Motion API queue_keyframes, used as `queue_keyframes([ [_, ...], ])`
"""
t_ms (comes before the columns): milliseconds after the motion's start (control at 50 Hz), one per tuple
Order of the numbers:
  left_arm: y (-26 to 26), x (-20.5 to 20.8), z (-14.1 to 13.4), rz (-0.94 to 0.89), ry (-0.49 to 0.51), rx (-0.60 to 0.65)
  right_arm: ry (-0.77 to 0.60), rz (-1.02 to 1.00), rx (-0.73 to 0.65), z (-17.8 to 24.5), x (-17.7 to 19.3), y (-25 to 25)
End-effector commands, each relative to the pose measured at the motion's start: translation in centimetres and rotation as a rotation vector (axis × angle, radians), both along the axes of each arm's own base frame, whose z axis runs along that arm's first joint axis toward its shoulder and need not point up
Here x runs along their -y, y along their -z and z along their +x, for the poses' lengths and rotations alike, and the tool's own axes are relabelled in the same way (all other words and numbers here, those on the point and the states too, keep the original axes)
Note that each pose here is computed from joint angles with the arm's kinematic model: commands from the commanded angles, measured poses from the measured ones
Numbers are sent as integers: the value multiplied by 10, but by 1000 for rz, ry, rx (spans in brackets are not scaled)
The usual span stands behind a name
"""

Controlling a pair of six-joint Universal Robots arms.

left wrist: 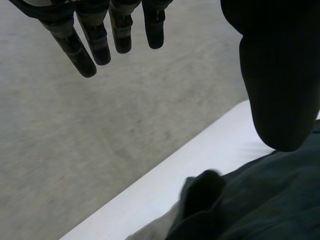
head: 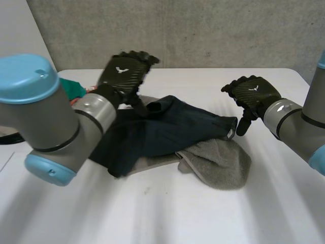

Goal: Fold the laundry.

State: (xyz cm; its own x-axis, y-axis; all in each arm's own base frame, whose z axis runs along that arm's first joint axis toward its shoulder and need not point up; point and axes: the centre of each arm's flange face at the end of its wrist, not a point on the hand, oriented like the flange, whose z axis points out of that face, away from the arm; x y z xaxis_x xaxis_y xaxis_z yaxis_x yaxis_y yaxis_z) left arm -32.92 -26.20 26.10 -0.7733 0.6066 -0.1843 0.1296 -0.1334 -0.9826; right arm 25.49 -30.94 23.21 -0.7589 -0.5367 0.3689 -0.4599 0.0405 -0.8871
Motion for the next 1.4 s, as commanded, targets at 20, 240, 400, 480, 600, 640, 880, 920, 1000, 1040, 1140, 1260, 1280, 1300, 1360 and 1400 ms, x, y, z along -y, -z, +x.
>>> queue_keyframes([
  [20, 43, 3, -37, 2, 90, 196, 18, 23, -7, -6, 1, 6],
  [240, 114, 17, -56, 12, 99, 517, 41, 35, -9, -15, 4, 22],
  [400, 91, 47, -48, -52, -42, 492, 39, 34, -11, -14, 3, 25],
  [480, 53, 72, -21, -90, -284, 421, 35, 38, -14, -13, 1, 27],
  [600, -41, 130, 70, -228, -625, 147, 23, 49, -19, -10, -2, 31],
  [640, -58, 142, 92, -269, -675, 102, 20, 47, -19, -9, -2, 30],
  [880, -23, 196, 147, -207, -782, 237, 0, 70, -25, -2, -10, 32],
  [920, -14, 194, 144, -171, -765, 258, 0, 79, -28, -3, -12, 31],
  [1000, -17, 174, 127, -127, -655, 263, -3, 98, -34, -2, -15, 30],
  [1040, -20, 157, 114, -103, -577, 259, -3, 111, -39, -3, -17, 26],
  [1140, -25, 113, 95, -55, -447, 247, -13, 152, -63, -4, -26, 19],
  [1260, 0, 41, 68, 59, -247, 286, -51, 214, -152, -8, -49, 12],
  [1280, 6, 32, 65, 80, -223, 294, -56, 224, -165, -10, -52, 13],
  [1300, 12, 23, 63, 99, -196, 301, -63, 230, -176, -10, -55, 12],
  [1360, 39, -11, 50, 185, -91, 325, -87, 258, -210, -14, -68, 16],
  [1400, 51, -23, 45, 225, -47, 332, -100, 257, -212, -14, -73, 19],
])
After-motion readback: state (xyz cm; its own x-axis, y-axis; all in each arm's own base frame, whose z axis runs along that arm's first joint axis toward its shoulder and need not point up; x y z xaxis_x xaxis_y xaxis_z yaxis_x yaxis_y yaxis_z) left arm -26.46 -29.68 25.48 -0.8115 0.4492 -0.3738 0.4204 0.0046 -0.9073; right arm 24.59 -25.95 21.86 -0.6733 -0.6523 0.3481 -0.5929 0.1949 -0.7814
